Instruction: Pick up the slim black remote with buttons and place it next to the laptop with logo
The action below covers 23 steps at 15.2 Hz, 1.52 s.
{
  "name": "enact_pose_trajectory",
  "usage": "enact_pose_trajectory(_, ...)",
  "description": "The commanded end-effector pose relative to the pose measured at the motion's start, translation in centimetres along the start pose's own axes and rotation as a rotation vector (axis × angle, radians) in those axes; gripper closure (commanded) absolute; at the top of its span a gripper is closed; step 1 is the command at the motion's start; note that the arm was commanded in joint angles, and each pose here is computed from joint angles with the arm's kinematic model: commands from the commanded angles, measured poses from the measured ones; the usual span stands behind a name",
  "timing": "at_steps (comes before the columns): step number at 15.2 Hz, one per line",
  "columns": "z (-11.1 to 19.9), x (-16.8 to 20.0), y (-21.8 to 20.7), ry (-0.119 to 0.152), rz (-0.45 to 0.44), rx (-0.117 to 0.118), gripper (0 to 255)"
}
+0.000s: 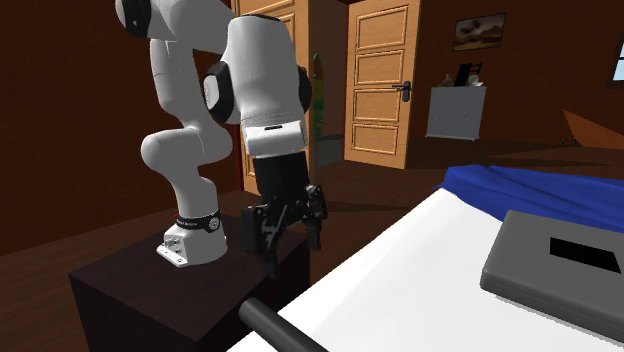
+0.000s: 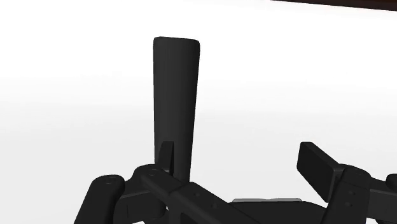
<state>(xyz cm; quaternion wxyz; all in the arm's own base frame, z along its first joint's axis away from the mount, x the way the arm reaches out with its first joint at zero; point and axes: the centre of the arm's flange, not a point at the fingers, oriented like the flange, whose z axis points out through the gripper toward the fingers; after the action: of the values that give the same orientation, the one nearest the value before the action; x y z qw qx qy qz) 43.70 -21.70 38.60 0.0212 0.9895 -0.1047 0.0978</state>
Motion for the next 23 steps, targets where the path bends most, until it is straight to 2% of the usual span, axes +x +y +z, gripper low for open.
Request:
enact_pose_trajectory(1, 1.8, 1.0, 1.8, 0.010, 0.018, -0.010, 0)
enact_pose_trajectory(4, 4.4, 2.4, 4.2, 0.024, 0.045, -0.021, 0)
enact_pose_trajectory(12, 8.6, 2.6, 4.5, 0.025, 0.048, -0.022, 0)
enact_pose_trajectory(20, 8.6, 2.6, 4.5, 0.025, 0.048, -0.022, 0)
enact_pose_trajectory(21, 8.6, 2.6, 4.5, 0.025, 0.048, -0.022, 255)
enact_pose_trajectory(23, 8.5, 2.6, 4.5, 0.025, 0.048, -0.022, 255)
